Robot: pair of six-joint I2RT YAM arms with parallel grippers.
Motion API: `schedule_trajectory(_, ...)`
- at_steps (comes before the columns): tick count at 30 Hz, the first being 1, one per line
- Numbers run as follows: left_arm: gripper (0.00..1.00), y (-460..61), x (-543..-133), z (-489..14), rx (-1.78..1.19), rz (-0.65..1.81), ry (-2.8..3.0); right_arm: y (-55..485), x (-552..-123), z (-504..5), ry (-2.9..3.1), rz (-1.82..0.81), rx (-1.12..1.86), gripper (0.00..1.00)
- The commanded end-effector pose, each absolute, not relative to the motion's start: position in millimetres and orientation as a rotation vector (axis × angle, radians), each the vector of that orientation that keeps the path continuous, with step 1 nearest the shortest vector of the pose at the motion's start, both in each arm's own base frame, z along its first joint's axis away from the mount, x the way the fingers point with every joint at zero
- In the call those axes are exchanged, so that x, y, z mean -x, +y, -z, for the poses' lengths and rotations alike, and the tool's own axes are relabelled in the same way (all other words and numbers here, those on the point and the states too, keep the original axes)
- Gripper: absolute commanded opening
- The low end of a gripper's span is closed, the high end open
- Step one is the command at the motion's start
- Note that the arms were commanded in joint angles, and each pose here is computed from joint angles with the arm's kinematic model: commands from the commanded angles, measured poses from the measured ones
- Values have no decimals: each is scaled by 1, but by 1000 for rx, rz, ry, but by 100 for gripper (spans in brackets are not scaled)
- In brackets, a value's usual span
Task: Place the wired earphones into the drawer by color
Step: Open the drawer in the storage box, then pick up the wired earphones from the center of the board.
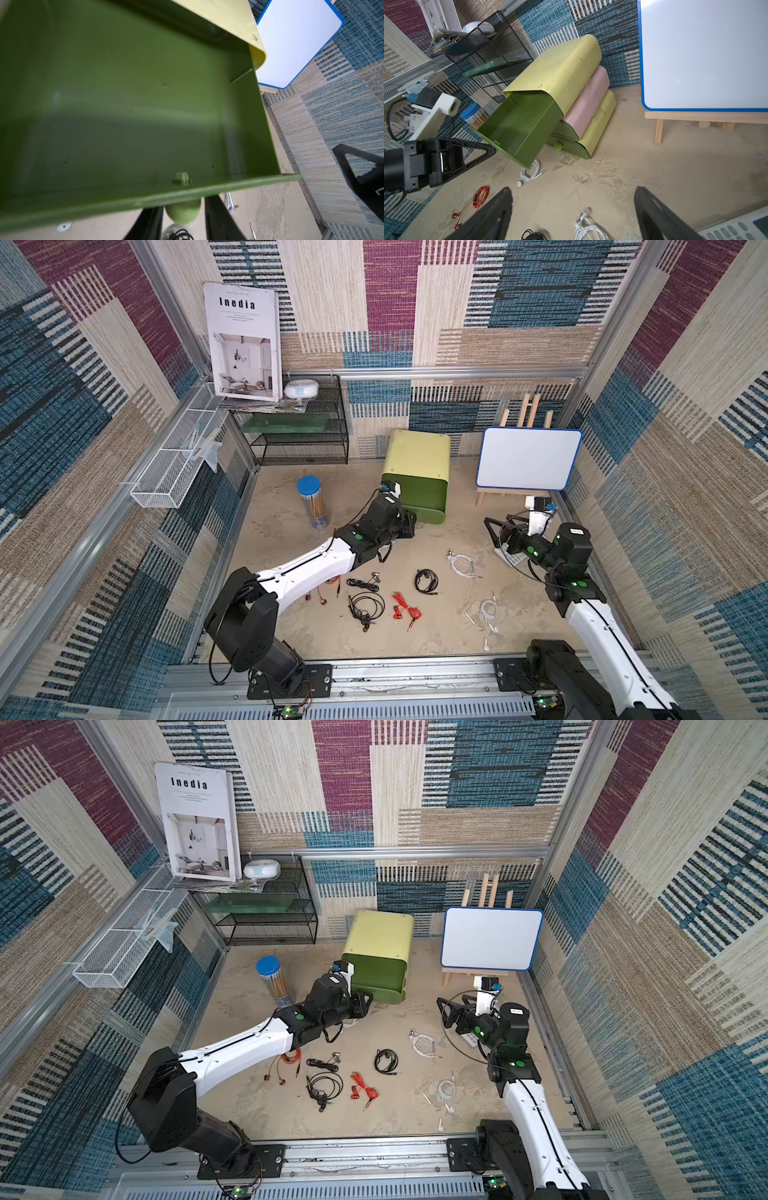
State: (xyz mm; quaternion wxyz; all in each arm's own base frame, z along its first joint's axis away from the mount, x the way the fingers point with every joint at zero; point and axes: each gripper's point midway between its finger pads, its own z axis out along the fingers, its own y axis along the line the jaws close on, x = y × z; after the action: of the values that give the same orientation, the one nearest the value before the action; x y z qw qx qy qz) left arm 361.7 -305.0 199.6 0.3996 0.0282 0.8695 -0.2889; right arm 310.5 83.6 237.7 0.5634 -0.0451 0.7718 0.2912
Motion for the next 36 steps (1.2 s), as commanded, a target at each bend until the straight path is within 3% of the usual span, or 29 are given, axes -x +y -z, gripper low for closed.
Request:
schedule_trajectory(1,45,-302,-364,-202,-59,716,2189,87,-310,-240,1818,-705,119,95)
schedule_trajectory(12,65,-283,-347,-209,-68,687,2178,124,-301,-218,1943,-787,156,92)
schedule_trajectory(19,84,-247,-315,-209,-82,622,2189,164,-272,-190,2057,-894,227,90)
schedule_trajectory(27,92,-193,-274,-192,-107,477,2198,210,-228,-149,2200,-988,372,87)
schedule_trajectory(36,93,-132,-234,-164,-56,329,2203,261,-183,-110,2339,-1040,567,83)
